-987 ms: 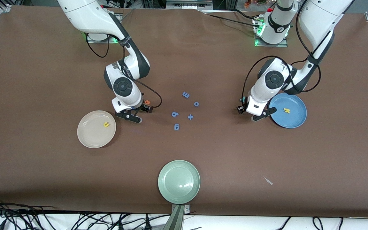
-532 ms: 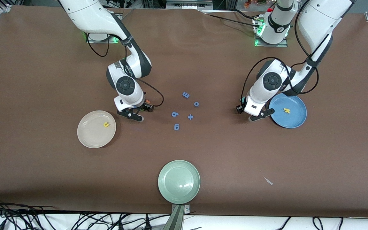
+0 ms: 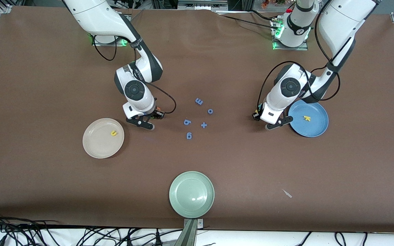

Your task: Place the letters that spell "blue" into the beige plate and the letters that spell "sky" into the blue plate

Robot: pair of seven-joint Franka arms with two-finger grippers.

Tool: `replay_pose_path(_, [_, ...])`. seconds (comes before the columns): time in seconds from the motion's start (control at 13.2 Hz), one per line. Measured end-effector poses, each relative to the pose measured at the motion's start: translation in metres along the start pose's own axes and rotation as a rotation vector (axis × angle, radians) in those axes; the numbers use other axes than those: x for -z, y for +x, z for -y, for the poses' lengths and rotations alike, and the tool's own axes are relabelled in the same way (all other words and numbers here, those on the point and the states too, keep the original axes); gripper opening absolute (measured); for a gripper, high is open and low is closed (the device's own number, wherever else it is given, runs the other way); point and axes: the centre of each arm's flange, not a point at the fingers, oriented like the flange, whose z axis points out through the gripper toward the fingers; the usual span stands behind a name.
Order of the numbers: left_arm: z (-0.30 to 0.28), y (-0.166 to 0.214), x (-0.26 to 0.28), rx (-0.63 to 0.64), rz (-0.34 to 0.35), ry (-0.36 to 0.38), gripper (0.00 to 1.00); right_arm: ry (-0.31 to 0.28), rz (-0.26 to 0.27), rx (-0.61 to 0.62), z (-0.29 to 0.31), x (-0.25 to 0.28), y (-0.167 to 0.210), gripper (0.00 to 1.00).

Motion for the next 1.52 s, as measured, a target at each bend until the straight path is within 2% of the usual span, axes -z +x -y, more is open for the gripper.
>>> replay_pose_path(0.08, [0.000, 0.000, 0.000, 0.000, 0.001, 0.001, 0.13, 0.002, -0.001, 0.001, 0.000, 0.001, 0.000, 0.37])
replay_pose_path(0.38, [0.001, 0.002, 0.001, 0.003, 0.011, 0.021, 0.12, 0.000, -0.002, 0.012, -0.001, 0.002, 0.002, 0.37])
replay_pose_path(0.46, [0.001, 0.002, 0.001, 0.003, 0.014, 0.027, 0.20, -0.008, 0.001, 0.018, -0.004, 0.004, 0.005, 0.37])
replay_pose_path(0.61, [0.003, 0.000, -0.001, 0.001, 0.038, 0.063, 0.37, -0.061, 0.033, 0.052, -0.019, 0.028, 0.027, 0.37])
replay_pose_path(0.84, [-0.002, -0.006, 0.003, -0.001, 0.048, 0.081, 0.41, -0.110, 0.054, 0.141, -0.060, 0.085, 0.083, 0.37])
replay_pose_path(0.99, [-0.008, -0.012, 0.005, 0.003, 0.049, 0.082, 0.41, -0.126, 0.049, 0.211, -0.098, 0.094, 0.113, 0.37])
replay_pose_path(1.06, [-0.010, -0.014, 0.006, 0.000, 0.050, 0.082, 0.41, -0.133, 0.053, 0.234, -0.117, 0.091, 0.126, 0.42])
replay_pose_path(1.14, [-0.012, -0.016, 0.006, -0.004, 0.052, 0.083, 0.41, -0.136, 0.060, 0.247, -0.133, 0.087, 0.136, 0.42])
replay_pose_path(1.37, [-0.014, -0.022, 0.005, -0.007, 0.058, 0.085, 0.42, -0.137, 0.068, 0.254, -0.145, 0.079, 0.144, 0.72])
replay_pose_path(1.52, [-0.021, -0.030, 0.005, 0.001, 0.062, 0.083, 0.42, -0.108, 0.076, 0.222, -0.135, 0.080, 0.138, 0.95])
